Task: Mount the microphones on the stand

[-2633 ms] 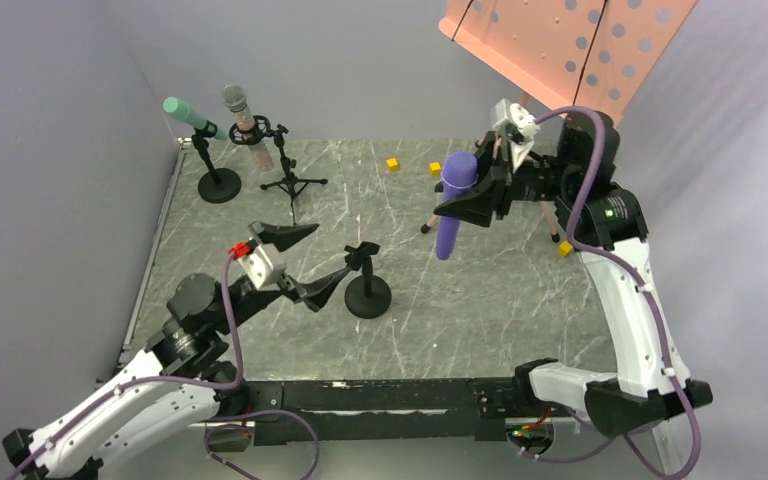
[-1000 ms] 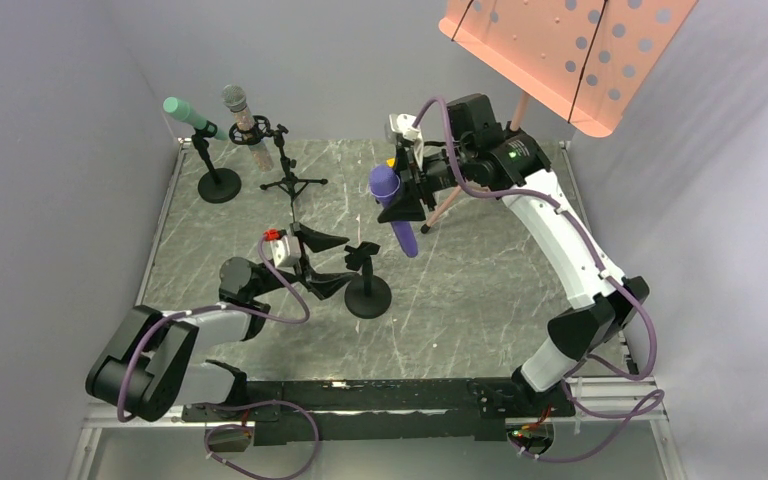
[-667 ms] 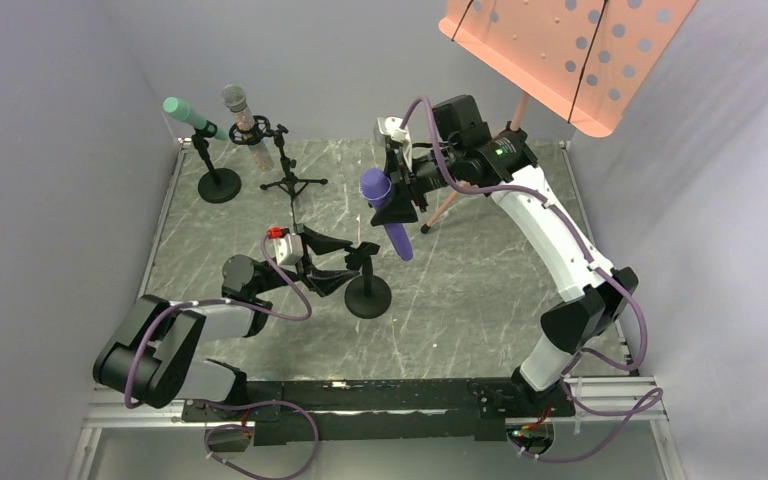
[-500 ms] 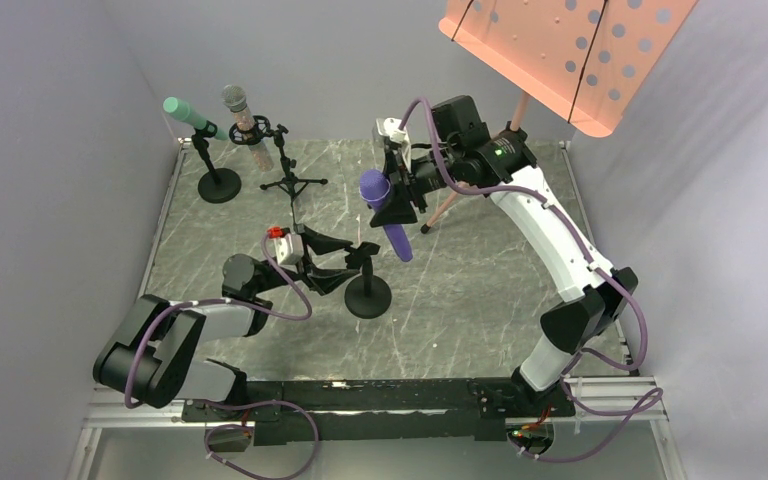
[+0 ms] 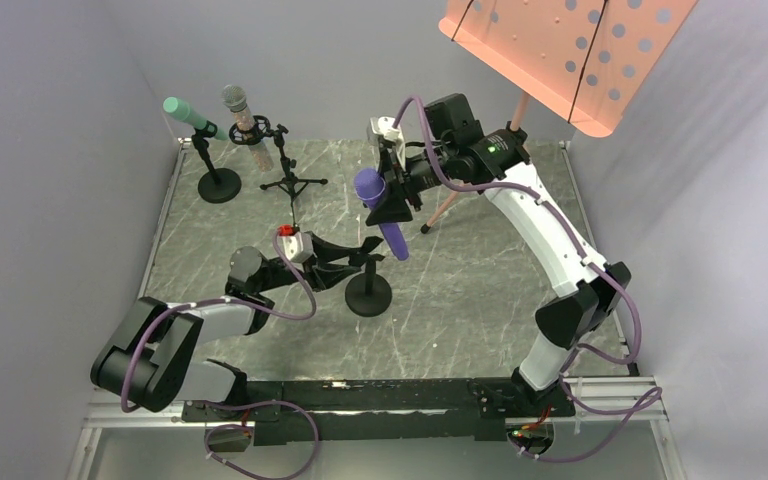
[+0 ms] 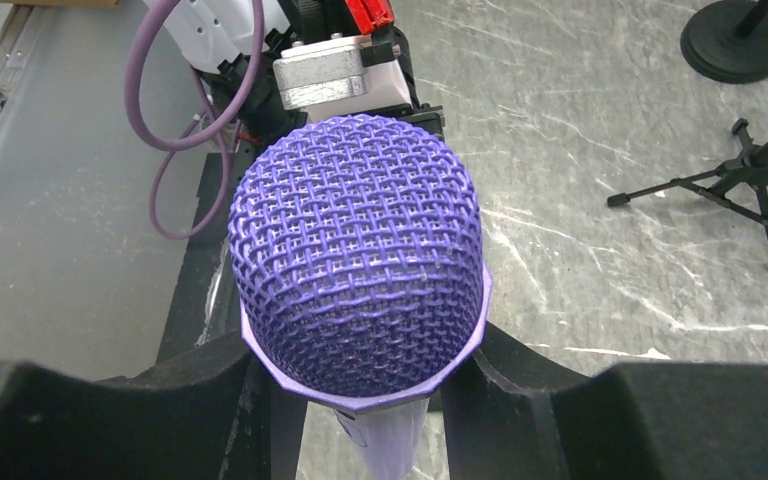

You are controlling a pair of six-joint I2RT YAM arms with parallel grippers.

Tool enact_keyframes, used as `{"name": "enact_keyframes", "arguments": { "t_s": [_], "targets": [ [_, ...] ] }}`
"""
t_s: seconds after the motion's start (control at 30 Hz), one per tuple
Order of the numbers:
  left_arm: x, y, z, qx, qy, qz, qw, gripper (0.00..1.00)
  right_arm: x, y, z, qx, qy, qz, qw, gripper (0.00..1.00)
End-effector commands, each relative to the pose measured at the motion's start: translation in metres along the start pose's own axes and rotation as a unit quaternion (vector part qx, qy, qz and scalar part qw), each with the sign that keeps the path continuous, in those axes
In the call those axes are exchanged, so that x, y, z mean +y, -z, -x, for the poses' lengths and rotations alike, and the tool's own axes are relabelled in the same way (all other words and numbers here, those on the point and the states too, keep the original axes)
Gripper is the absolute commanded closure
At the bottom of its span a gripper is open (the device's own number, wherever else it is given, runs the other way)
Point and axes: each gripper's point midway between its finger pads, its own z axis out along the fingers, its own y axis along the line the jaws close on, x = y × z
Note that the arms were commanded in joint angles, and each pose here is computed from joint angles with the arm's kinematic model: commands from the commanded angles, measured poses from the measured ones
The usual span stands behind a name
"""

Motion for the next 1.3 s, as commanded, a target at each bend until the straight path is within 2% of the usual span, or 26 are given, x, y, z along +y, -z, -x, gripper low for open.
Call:
{"name": "enact_keyframes", "arguments": {
  "t_s": [0.0, 0.1, 0.5, 0.97, 1.13, 1.27],
  "targets": [
    [0.002, -0.007, 0.015, -0.012, -0.025, -0.011, 1.0, 0.67, 0.005, 0.0, 0.014, -0.011, 0.027, 0.008, 1.0, 0.93],
    [0.002, -0.006, 0.016, -0.017, -0.023, -0.007, 1.0, 0.71, 0.005, -0.002, 0.011, -0.006, 0.025, 0.008, 1.0, 0.93],
    [-0.001, -0.004, 0.018, -0.018, -0.022, -0.005, 1.0, 0.72, 0.008, -0.039, -0.02, 0.044, 0.021, 0.028, 0.998, 0.93],
    [-0.005, -0.002, 0.018, -0.02, -0.02, -0.007, 1.0, 0.74, 0.009, -0.057, -0.075, 0.094, 0.022, 0.053, 0.994, 0.93],
    [-0.007, -0.001, 0.019, -0.024, -0.017, -0.008, 1.0, 0.76, 0.012, -0.056, -0.074, 0.086, 0.042, 0.059, 0.994, 0.94],
    [-0.007, -0.001, 0.016, -0.022, -0.012, -0.01, 1.0, 0.82, 0.011, -0.053, -0.062, 0.074, 0.055, 0.057, 0.994, 0.94]
  ]
}}
